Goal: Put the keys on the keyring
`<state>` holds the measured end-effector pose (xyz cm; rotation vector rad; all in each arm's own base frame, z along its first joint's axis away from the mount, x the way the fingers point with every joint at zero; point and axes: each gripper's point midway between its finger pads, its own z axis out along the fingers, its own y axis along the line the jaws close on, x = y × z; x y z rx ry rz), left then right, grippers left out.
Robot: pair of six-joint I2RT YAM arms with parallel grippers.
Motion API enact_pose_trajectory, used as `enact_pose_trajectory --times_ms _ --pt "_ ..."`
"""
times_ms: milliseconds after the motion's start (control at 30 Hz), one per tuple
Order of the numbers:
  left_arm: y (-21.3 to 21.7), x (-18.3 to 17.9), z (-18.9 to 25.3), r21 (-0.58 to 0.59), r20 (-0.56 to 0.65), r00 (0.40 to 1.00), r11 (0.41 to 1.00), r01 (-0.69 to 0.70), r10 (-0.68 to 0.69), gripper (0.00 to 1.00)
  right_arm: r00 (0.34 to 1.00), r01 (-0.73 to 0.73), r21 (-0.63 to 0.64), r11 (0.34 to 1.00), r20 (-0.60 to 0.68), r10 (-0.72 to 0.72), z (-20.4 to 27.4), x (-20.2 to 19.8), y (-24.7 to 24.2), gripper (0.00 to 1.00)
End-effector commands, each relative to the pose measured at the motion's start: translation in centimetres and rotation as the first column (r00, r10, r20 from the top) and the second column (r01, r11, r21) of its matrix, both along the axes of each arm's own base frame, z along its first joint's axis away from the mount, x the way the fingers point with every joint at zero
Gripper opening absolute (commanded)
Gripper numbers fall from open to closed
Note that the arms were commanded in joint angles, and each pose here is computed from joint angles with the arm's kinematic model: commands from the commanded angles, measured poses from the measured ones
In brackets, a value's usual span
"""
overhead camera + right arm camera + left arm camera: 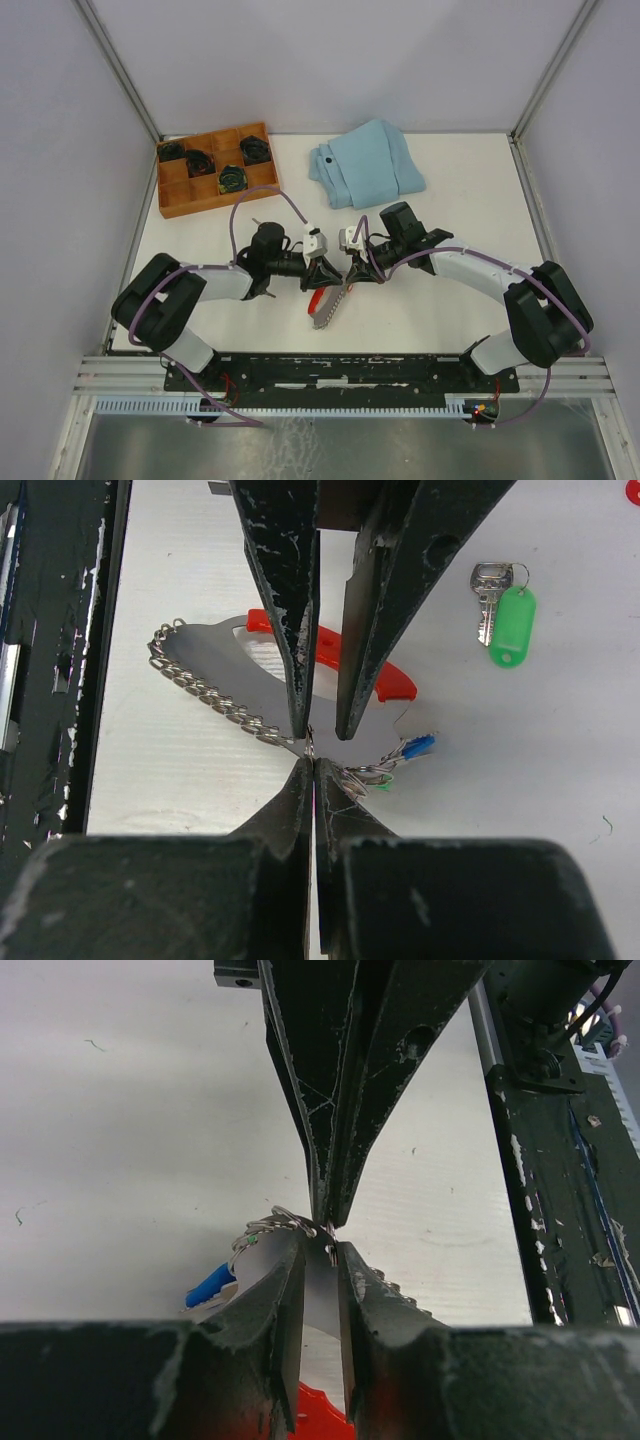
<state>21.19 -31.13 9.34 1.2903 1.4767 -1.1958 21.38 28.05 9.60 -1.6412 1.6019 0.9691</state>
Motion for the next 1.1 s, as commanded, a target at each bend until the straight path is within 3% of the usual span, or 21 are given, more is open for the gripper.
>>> enact_pose_trajectory --times_ms 0,567,1067 --pt "-0.69 0.45 1.16 -0.031 0.051 0.998 0.998 0.046 -0.045 0.25 0.996 -0.035 0.085 0.996 0.086 0.028 3.51 0.89 1.19 0.01" --pt "-0.88 0.56 0.34 -0.017 0.011 0.999 0.999 0.040 -0.039 0.16 0.996 -0.036 0.099 0.994 0.080 0.028 3.91 0.77 1.32 0.01" --pt "-1.24 0.59 0.48 -0.024 -0.004 0.999 0.999 0.037 -0.037 0.15 0.997 -0.043 0.099 0.994 0.065 0.037 3.75 0.47 1.58 0.01"
